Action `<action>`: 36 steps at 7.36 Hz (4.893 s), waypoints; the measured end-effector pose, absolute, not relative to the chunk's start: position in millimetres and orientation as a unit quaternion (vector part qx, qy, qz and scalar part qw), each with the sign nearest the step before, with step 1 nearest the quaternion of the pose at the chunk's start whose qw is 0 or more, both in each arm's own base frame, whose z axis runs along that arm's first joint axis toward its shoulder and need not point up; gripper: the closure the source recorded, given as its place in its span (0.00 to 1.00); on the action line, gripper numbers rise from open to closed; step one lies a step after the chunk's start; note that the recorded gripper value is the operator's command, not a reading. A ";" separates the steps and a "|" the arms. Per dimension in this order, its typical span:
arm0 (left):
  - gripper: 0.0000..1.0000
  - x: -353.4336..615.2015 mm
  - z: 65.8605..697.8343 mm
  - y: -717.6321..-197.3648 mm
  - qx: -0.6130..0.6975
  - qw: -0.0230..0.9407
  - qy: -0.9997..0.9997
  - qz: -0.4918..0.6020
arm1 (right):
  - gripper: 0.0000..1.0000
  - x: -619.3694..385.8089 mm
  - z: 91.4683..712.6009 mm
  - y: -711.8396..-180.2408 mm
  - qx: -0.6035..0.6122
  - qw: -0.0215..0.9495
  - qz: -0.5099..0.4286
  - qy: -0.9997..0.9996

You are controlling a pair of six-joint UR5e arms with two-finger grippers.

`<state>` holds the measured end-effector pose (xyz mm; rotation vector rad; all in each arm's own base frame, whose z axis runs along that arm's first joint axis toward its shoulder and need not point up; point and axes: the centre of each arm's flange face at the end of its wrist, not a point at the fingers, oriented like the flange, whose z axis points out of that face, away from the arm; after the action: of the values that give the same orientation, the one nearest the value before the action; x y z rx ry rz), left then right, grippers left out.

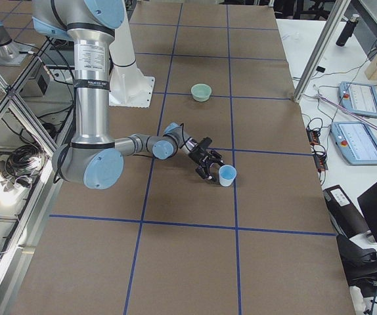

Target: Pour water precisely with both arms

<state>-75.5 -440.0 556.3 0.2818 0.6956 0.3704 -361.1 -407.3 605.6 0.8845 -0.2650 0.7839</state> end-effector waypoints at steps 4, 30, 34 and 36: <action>0.00 -75.5 556.3 -440.0 0.137 0.914 0.338 0.180 | 0.00 -339.1 618.5 -431.0 0.419 0.814 0.389 -0.101; 0.00 -96.1 597.2 -422.0 0.076 0.930 0.355 0.061 | 1.00 -430.9 418.0 -416.9 0.582 0.728 -0.043 -0.361; 0.00 -98.9 603.4 -420.1 0.071 0.930 0.356 0.055 | 1.00 -451.0 376.6 -391.0 0.603 0.633 -0.193 -0.446; 0.00 -100.3 610.7 -415.4 0.064 0.931 0.356 0.050 | 1.00 -460.0 374.5 -388.3 0.587 0.633 -0.226 -0.452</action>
<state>-100.3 -415.4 610.7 0.1313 0.7299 0.1032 -460.0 -388.3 374.5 1.3434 -1.0335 -0.5168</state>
